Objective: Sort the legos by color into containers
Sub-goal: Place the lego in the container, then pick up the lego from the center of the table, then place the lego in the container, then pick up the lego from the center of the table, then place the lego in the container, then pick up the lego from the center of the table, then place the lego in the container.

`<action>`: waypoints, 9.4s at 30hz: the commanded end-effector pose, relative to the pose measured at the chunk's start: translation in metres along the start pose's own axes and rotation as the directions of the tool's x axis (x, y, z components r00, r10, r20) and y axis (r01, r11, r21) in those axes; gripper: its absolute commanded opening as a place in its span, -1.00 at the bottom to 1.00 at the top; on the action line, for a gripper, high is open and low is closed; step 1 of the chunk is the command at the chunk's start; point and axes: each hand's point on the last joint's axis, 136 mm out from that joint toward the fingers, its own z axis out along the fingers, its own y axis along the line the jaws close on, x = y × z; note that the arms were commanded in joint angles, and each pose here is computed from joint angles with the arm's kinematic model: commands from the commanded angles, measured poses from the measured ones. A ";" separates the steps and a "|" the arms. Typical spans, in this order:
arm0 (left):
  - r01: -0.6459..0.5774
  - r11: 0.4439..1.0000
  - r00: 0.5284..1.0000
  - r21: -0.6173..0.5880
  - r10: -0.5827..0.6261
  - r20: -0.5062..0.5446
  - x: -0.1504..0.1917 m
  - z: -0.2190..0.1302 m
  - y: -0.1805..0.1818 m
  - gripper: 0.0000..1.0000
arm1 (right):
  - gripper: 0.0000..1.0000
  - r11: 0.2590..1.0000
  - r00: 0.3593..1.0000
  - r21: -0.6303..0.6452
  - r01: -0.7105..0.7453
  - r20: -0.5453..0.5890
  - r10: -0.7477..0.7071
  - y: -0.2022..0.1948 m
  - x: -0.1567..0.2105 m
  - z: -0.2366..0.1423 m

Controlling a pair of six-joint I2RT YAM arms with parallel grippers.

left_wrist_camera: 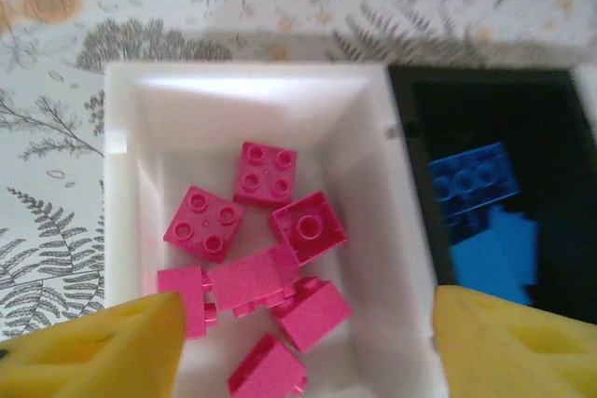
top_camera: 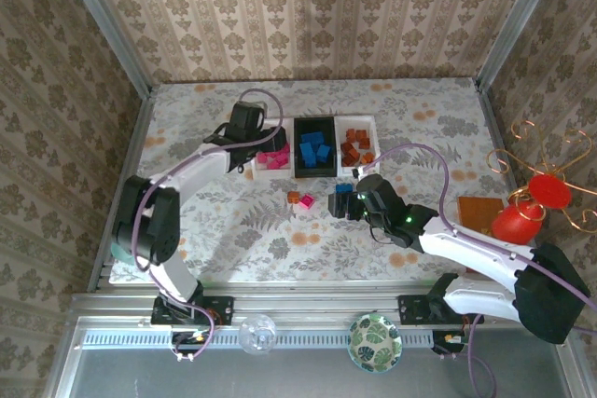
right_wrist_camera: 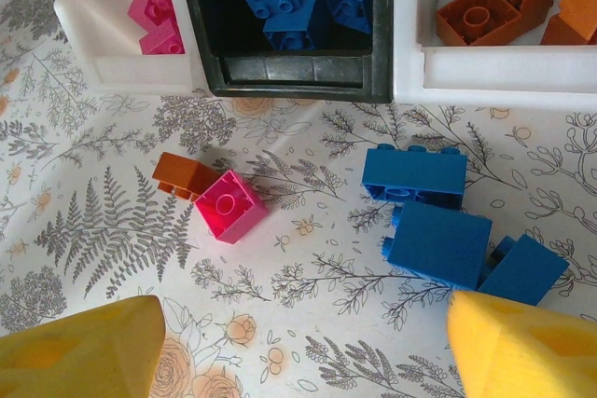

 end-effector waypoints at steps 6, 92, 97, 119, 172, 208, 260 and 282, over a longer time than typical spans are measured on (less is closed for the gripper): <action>-0.068 0.981 0.992 0.179 0.048 0.116 0.016 -0.089 -0.058 0.77 | 0.63 0.999 0.996 -0.002 0.045 -0.075 -0.045 0.004 0.018 0.016; 0.064 0.995 0.997 0.072 -0.067 0.030 0.162 -0.144 0.022 1.00 | 0.65 0.981 0.980 0.021 0.193 0.055 -0.193 0.130 -0.147 0.140; 0.034 0.993 0.999 0.109 -0.033 -0.012 0.158 -0.130 0.006 0.91 | 0.67 0.986 0.985 0.001 0.164 0.055 -0.164 0.105 -0.112 0.094; 0.057 0.992 0.998 0.114 -0.053 -0.038 0.164 -0.114 0.002 1.00 | 0.39 0.955 0.971 0.296 0.000 -0.228 0.071 -0.075 0.054 0.013; 0.077 0.989 0.996 0.128 -0.071 -0.050 0.169 -0.111 0.002 1.00 | -0.48 0.994 0.995 0.080 0.068 -0.079 -0.062 -0.015 -0.031 -0.007; 0.088 0.986 0.996 0.141 -0.084 -0.030 0.166 -0.124 0.005 1.00 | 0.63 0.968 0.993 0.224 0.117 -0.052 -0.108 0.010 -0.087 0.070; 0.119 0.981 0.991 0.151 -0.109 -0.072 0.172 -0.110 0.004 1.00 | -0.29 0.987 0.986 0.044 0.157 -0.063 -0.154 0.027 -0.068 0.003; 0.112 0.983 0.993 0.144 -0.104 -0.063 0.169 -0.119 0.007 1.00 | 0.36 0.979 0.994 0.197 0.059 -0.107 -0.039 0.021 -0.171 0.188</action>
